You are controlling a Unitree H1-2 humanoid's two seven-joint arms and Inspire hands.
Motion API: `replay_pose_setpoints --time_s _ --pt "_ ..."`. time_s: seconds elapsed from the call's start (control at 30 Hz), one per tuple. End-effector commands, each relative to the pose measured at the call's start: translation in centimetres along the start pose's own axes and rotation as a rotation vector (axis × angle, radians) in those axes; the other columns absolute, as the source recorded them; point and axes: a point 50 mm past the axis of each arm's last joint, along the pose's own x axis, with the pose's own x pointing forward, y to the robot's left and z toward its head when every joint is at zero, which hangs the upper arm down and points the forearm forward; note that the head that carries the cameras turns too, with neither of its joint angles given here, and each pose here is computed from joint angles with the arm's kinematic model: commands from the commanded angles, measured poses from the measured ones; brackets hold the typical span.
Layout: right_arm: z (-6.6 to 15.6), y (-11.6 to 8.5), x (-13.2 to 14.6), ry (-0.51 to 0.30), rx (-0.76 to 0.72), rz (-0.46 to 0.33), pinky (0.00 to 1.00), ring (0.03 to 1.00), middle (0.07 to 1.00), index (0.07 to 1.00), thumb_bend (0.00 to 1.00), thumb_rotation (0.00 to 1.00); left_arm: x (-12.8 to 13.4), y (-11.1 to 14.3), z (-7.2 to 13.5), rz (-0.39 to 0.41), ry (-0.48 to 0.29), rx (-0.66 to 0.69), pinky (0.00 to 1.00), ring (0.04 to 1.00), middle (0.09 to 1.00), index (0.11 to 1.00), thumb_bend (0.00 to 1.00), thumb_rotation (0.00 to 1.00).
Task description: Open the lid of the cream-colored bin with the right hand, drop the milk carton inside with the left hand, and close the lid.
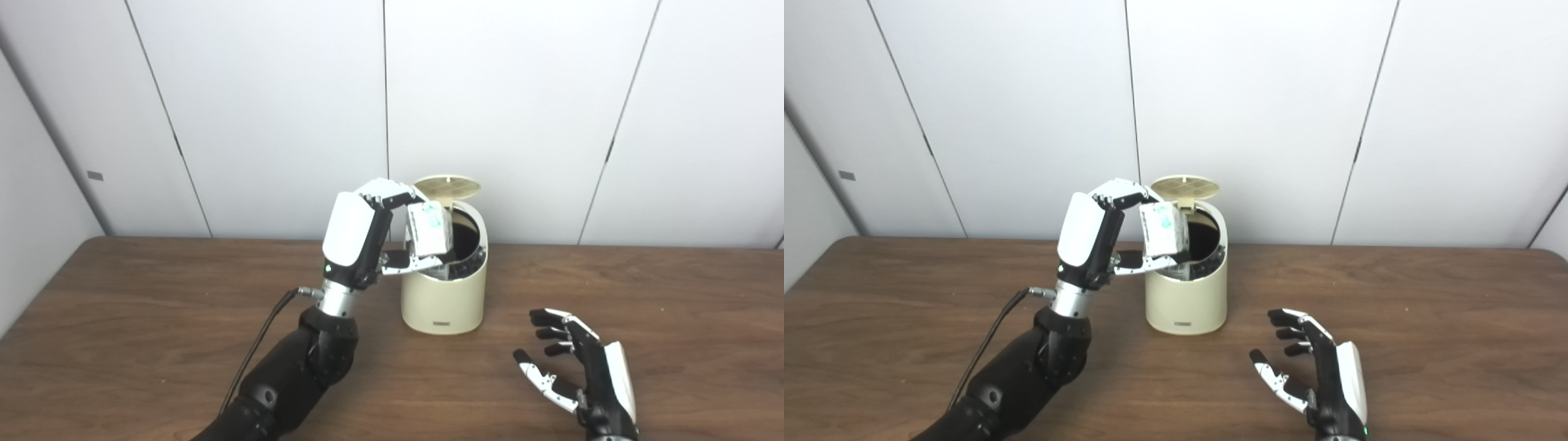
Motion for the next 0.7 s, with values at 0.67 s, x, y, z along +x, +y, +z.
replay_pose_setpoints --time_s 0.67 --pt "-0.2 1.9 -1.1 0.015 0.016 0.014 0.51 0.631 0.668 0.664 0.3 0.05 1.1 0.3 -2.5 -0.093 -0.031 0.113 0.59 0.474 0.476 0.483 0.51 0.0"
